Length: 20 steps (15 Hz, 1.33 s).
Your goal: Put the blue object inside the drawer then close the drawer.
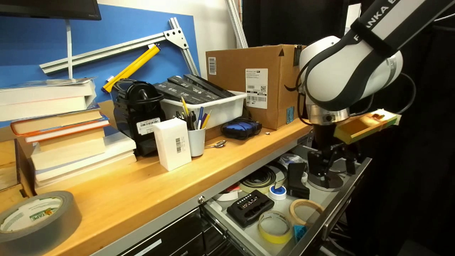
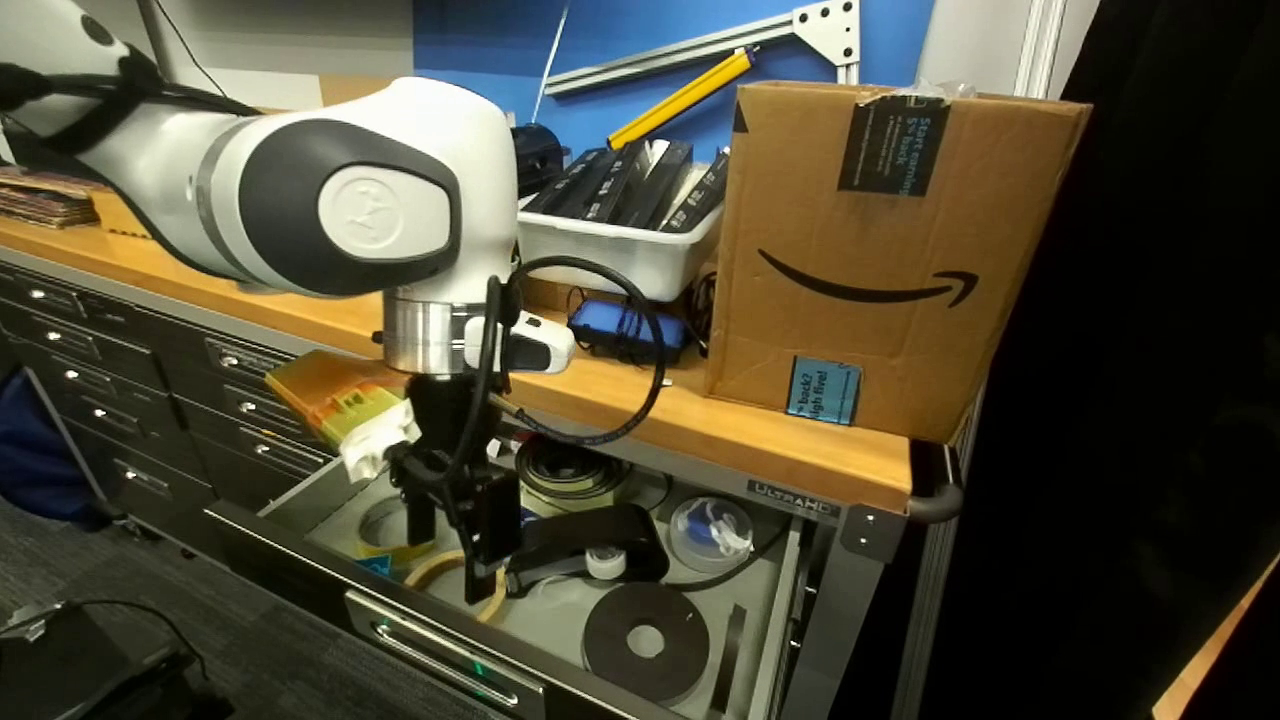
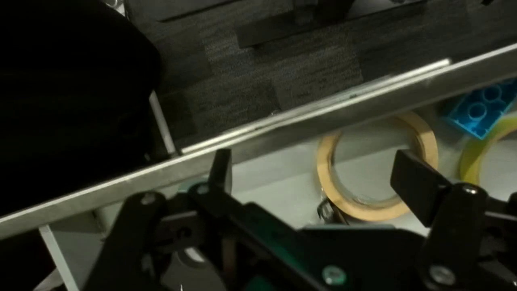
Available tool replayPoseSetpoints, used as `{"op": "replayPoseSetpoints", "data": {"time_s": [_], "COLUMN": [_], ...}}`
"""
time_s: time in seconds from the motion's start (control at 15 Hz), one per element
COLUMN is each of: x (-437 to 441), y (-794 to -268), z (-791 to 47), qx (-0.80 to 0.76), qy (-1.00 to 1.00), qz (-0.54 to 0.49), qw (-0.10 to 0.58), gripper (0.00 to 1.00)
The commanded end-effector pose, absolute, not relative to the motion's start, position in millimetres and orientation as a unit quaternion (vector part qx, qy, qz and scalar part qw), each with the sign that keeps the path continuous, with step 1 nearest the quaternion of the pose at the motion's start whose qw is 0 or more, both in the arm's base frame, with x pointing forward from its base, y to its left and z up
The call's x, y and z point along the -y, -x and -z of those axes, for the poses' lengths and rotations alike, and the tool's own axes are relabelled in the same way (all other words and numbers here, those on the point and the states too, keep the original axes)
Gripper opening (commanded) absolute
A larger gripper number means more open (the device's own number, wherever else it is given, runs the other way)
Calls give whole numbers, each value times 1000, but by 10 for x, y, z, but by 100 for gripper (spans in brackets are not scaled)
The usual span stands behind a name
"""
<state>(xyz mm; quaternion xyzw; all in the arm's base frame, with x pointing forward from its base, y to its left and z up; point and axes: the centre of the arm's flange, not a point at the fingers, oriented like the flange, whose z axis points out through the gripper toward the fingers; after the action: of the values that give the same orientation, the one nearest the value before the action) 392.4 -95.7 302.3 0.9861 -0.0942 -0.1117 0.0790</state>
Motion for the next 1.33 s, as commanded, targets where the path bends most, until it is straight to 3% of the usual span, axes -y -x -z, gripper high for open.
{"op": "replayPoseSetpoints", "data": {"time_s": [0.0, 0.47, 1.27], "x": [1152, 1009, 500], "y": [-3592, -3475, -4325], "z": [-2953, -2235, -2133], "qx": [72, 68, 153], "qy": [-983, -979, -985], "qz": [158, 189, -8], "qw": [62, 34, 78], "gripper": [100, 100, 100]}}
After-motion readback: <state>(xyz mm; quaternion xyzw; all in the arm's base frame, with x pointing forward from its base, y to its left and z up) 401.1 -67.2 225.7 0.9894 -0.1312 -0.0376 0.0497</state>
